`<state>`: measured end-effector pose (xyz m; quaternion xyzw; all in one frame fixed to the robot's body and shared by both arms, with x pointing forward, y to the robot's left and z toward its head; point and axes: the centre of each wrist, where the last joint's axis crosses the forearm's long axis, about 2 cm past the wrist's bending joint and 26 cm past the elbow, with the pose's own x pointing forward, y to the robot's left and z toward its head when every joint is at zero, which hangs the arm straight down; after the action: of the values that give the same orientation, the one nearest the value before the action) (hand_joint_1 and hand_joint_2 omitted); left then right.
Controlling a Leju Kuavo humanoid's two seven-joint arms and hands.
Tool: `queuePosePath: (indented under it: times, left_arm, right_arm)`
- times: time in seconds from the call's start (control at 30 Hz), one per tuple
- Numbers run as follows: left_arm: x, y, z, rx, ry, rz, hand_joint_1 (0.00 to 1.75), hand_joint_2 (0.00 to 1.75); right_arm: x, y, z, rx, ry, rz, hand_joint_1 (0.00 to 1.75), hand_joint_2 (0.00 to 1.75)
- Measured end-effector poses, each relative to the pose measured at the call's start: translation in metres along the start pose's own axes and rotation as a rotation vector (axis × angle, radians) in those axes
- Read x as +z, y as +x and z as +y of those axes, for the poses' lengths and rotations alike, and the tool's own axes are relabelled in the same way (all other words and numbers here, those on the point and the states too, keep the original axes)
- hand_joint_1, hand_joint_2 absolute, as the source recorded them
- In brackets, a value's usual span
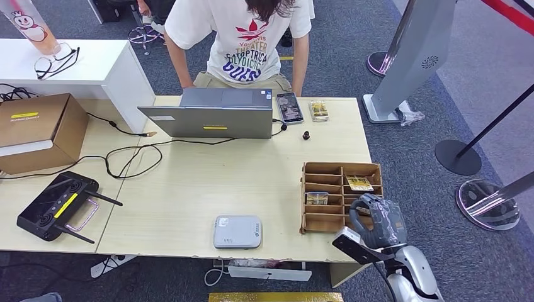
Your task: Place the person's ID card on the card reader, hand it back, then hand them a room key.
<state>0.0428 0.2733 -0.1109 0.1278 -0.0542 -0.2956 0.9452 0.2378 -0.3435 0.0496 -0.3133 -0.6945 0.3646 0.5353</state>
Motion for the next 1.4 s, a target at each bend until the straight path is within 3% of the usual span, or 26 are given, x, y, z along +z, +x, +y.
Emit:
queuePosePath:
  times: [0.83, 0.87, 1.0, 1.07, 1.17, 1.4]
  left_arm:
    - [0.0, 0.0, 0.0, -0.026, 0.002, -0.012, 0.0, 0.0]
    - [0.0, 0.0, 0.0, -0.028, 0.002, -0.013, 0.0, 0.0]
    - [0.0, 0.0, 0.0, -0.034, 0.002, -0.014, 0.0, 0.0]
    - [0.0, 0.0, 0.0, -0.035, 0.002, -0.014, 0.0, 0.0]
    - [0.0, 0.0, 0.0, -0.036, 0.0, -0.014, 0.0, 0.0]
    - [0.0, 0.0, 0.0, -0.036, -0.005, -0.014, 0.0, 0.0]
  right_arm:
    - [-0.022, 0.014, -0.017, -0.106, -0.076, -0.078, 1.34, 1.75]
    - [-0.022, 0.014, -0.018, -0.108, -0.078, -0.079, 1.27, 1.75]
    - [-0.022, 0.014, -0.02, -0.114, -0.085, -0.081, 0.56, 1.75]
    - [-0.022, 0.014, -0.021, -0.114, -0.087, -0.082, 0.34, 1.75]
    - [-0.022, 0.014, -0.021, -0.114, -0.087, -0.083, 0.27, 1.75]
    - [-0.02, 0.014, -0.024, -0.11, -0.091, -0.089, 0.44, 1.75]
